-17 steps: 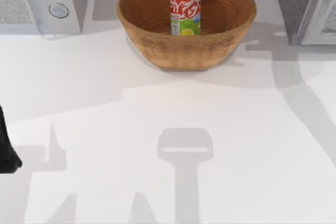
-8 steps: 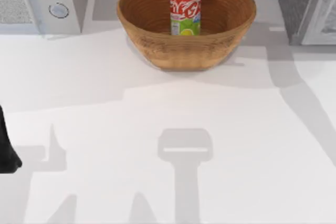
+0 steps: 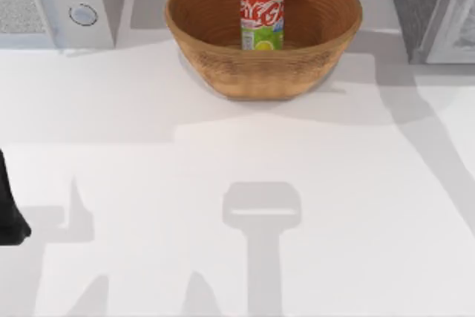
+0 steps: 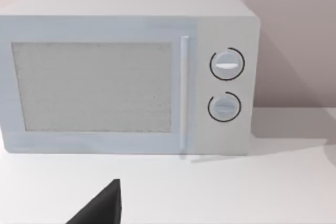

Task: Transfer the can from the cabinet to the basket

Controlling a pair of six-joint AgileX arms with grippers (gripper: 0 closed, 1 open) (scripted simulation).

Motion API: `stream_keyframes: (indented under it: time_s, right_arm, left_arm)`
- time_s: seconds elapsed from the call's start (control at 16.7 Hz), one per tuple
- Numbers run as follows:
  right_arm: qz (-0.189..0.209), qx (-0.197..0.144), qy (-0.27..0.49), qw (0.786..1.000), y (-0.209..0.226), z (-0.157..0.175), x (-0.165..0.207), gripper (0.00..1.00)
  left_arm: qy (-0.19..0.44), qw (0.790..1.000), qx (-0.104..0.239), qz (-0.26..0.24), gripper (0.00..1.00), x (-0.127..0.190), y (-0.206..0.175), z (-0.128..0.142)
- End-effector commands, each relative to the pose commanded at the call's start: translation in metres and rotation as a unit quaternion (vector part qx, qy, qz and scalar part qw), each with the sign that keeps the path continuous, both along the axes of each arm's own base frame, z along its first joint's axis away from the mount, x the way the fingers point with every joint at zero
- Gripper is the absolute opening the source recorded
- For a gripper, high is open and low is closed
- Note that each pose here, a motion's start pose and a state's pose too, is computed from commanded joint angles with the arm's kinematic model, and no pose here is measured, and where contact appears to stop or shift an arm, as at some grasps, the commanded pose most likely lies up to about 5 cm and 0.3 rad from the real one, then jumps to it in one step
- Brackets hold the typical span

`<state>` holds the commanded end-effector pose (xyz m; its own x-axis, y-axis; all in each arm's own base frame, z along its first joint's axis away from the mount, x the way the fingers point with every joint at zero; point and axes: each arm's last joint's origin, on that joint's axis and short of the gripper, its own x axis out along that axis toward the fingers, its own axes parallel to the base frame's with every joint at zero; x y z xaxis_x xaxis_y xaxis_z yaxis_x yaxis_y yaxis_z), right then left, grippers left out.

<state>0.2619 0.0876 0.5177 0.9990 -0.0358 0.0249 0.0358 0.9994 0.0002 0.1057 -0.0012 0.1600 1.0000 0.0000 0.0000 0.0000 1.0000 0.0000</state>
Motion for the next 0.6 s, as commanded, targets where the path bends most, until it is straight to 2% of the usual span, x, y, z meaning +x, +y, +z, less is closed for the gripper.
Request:
stream_keyframes:
  time_s: [0.3,0.6]
  right_arm:
    - [-0.001,-0.005,0.011,1.000,-0.009,-0.013,-0.009,1.00]
    - [0.001,-0.009,0.028,1.000,-0.035,-0.059,-0.048,1.00]
  left_arm:
    - [0.000,1.000,0.000,0.000,1.00,0.000,0.000,0.000]
    - [0.000,1.000,0.000,0.000,1.00,0.000,0.000,0.000]
